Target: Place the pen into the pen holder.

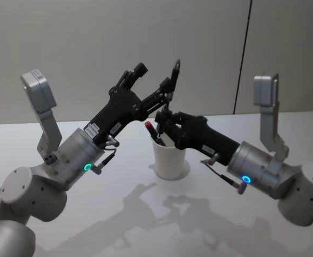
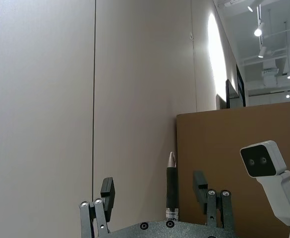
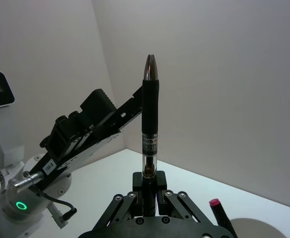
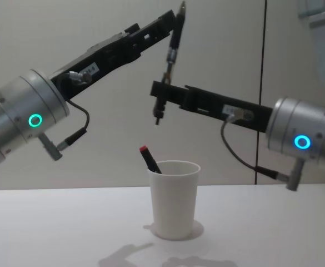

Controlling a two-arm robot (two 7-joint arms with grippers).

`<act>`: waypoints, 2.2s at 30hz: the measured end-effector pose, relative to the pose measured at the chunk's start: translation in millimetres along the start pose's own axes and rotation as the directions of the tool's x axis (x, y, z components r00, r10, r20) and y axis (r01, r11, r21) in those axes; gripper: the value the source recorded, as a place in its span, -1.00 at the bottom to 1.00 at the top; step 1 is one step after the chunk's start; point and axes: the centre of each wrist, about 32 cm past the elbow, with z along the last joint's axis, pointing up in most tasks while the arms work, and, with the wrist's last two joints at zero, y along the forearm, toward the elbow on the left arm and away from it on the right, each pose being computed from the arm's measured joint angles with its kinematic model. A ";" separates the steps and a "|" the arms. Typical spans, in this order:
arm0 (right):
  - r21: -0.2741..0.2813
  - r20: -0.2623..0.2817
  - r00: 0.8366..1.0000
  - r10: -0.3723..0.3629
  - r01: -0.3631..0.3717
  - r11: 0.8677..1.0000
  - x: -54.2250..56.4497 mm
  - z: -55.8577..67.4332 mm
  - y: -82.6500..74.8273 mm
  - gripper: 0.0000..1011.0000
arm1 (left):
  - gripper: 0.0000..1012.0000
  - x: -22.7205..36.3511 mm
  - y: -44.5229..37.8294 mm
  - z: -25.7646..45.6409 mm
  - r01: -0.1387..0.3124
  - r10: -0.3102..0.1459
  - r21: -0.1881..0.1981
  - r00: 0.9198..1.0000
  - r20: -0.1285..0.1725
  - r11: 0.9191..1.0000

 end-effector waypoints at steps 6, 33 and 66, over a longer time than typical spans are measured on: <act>-0.006 0.030 0.998 -0.047 0.048 0.999 0.7 1.9 -8.9 -0.71 | 0.98 0.0 0.0 0.0 0.000 0.000 0.000 1.000 0.000 1.000; 0.033 0.225 0.938 -0.265 0.264 0.964 -1.1 -0.5 -1.8 -0.71 | 0.98 0.0 0.0 0.0 0.000 0.000 0.000 1.000 0.000 1.000; -0.065 0.345 0.852 -0.394 0.440 0.895 -1.7 -18.8 35.4 -0.71 | 0.98 0.0 0.0 0.0 0.000 0.000 0.000 1.000 0.000 1.000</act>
